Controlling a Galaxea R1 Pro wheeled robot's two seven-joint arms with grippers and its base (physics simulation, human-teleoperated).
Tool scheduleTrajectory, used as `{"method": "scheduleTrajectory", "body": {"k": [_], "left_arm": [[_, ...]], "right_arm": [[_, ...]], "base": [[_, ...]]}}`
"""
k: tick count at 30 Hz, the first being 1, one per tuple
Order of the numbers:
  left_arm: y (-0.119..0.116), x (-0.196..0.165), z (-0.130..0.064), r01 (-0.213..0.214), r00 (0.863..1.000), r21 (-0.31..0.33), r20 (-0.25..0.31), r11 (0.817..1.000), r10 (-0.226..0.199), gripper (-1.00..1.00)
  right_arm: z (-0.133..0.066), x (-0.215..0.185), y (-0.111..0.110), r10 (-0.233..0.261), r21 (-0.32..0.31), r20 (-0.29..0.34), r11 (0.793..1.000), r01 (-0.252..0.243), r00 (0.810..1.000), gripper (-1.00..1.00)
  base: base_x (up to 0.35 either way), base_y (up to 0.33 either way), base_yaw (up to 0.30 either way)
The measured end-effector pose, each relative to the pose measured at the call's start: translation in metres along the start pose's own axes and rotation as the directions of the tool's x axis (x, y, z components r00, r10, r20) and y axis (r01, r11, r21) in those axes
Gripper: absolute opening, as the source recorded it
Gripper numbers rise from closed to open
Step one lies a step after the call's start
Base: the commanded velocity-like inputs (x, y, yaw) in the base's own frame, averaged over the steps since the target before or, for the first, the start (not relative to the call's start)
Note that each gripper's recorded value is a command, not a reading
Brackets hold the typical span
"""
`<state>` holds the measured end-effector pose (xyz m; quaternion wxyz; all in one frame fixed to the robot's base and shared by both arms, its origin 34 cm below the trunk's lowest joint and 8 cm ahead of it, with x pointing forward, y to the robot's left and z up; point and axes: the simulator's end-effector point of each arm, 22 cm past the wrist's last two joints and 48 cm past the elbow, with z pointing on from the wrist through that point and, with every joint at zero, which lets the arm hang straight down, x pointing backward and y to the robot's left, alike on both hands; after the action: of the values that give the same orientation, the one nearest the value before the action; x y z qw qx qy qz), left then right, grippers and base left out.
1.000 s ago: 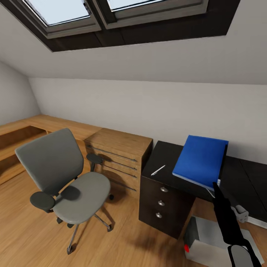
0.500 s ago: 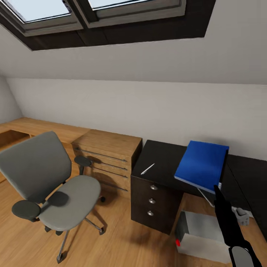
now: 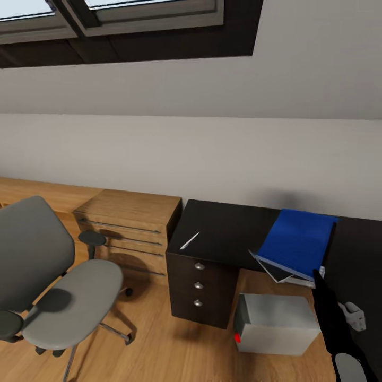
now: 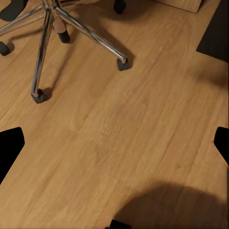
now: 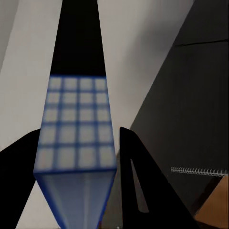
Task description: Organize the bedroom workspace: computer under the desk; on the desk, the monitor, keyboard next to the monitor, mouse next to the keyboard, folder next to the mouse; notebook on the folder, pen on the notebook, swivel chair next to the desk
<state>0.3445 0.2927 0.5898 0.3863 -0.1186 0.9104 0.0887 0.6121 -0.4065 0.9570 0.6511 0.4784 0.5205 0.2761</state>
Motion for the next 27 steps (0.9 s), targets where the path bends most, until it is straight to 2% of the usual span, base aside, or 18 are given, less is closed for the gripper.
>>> {"method": "scheduleTrajectory", "body": {"k": [11, 27], "left_arm": [[0.0, 0.0, 0.0, 0.0, 1.0, 0.001, -0.002, 1.0, 0.0, 1.0], [-0.008, 0.01, -0.005, 0.0, 1.0, 0.01, -0.025, 1.0, 0.0, 1.0]], "right_arm": [[0.0, -0.008, -0.006, -0.006, 0.028, 0.036, 1.0, 0.005, 0.999, -1.0], [-0.001, -0.005, -0.014, -0.003, 0.048, 0.035, 0.999, 0.002, 0.999, -1.0]], "base": [[0.0, 0.0, -0.293], [0.0, 0.0, -0.293]]}}
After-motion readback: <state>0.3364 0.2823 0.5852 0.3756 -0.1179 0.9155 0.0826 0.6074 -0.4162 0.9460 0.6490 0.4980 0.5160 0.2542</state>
